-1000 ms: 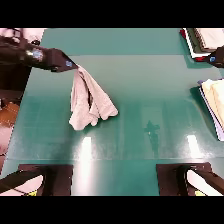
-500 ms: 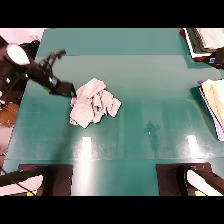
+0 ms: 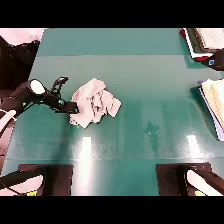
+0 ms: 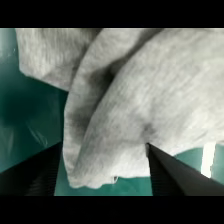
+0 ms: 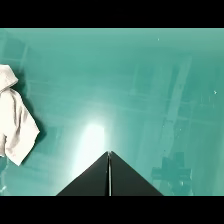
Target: Fold the shirts.
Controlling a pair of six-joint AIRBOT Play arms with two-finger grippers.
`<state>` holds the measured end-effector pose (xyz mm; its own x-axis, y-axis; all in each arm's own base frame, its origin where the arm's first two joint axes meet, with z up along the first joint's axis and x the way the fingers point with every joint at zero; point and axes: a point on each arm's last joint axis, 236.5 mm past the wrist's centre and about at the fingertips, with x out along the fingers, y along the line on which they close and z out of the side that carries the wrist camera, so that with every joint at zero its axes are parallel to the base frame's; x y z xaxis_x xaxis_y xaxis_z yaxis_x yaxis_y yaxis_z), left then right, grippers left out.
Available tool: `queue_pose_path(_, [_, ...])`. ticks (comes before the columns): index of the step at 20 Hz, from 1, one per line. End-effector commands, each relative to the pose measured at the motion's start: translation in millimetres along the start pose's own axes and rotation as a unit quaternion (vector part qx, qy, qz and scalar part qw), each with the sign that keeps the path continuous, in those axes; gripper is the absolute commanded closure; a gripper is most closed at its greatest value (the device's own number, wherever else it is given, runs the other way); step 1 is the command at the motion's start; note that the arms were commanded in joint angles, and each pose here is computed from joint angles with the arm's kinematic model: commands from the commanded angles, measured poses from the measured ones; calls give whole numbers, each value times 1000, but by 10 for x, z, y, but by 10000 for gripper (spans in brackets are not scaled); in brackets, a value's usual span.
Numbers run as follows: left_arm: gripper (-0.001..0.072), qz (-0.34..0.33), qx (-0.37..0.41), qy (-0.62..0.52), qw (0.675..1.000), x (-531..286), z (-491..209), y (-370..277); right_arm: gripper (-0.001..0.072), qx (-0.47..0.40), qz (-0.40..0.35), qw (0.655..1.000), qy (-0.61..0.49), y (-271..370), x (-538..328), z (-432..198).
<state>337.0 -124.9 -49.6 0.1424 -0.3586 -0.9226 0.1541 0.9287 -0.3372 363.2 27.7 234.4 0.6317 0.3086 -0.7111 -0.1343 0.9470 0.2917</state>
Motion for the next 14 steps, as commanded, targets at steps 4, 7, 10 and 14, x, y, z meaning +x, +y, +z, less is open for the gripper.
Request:
queue_pose_path(4, [685,-8,-10,-25,1000,26,85,-25,698,0,4,1000,4,25,2,-20])
queue_pose_path(7, [685,31,42,-41,998,-439,259,-17,698,11,75,997,8,353,59,-49])
queue_pose_path(10, [685,90,102,-137,981,-1415,626,-105,677,20,128,990,54,628,409,-365])
queue_pose_path(14, [685,121,137,-262,947,-2474,793,-352,224,27,161,974,158,950,1192,-1067])
